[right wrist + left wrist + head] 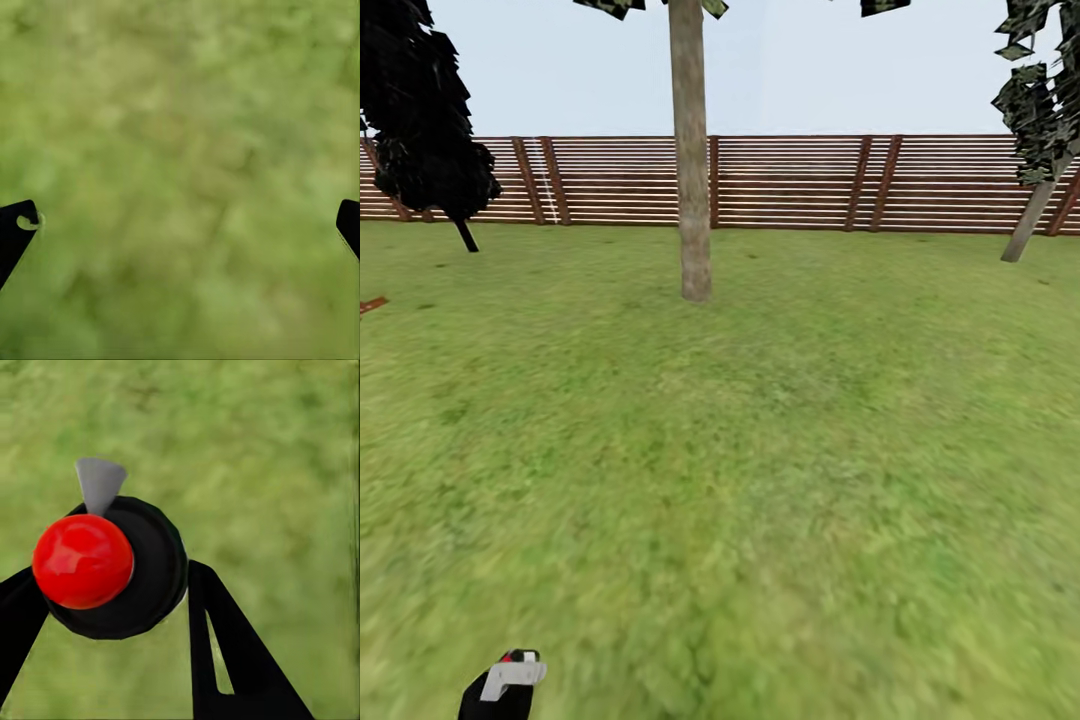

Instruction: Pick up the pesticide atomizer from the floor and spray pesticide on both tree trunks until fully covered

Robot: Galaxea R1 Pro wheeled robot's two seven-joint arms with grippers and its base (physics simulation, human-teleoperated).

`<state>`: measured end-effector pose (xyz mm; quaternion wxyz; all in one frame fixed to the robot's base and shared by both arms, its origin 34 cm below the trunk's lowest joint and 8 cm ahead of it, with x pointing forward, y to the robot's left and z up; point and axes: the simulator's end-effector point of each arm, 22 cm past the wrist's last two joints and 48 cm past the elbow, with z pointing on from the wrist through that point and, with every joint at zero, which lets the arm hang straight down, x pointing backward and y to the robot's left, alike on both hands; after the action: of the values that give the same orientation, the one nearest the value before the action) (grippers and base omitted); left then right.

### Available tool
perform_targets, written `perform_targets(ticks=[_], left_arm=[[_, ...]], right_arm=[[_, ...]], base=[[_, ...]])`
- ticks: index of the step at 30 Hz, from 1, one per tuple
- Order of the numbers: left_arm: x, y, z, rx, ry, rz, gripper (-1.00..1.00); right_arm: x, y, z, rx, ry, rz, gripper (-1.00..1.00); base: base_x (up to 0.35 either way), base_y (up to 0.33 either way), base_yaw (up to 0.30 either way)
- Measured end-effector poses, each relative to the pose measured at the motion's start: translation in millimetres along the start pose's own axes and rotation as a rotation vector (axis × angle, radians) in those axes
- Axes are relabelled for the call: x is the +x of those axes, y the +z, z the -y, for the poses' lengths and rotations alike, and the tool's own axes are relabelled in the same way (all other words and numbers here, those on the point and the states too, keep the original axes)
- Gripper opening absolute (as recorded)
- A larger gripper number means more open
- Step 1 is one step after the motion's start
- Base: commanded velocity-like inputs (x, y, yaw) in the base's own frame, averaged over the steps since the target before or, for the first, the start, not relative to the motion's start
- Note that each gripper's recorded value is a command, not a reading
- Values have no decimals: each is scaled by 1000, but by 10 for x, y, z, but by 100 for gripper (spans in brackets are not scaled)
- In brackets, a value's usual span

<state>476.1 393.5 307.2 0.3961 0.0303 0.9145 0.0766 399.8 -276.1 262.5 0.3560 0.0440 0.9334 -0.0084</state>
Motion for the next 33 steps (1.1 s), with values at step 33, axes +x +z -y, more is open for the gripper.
perform_targets(ticks=[33], left_arm=[[615,-213,-312,-109,-150,-133,-100]], right_arm=[[-1,0,15,3,1,0,100]], base=[[340,0,0]])
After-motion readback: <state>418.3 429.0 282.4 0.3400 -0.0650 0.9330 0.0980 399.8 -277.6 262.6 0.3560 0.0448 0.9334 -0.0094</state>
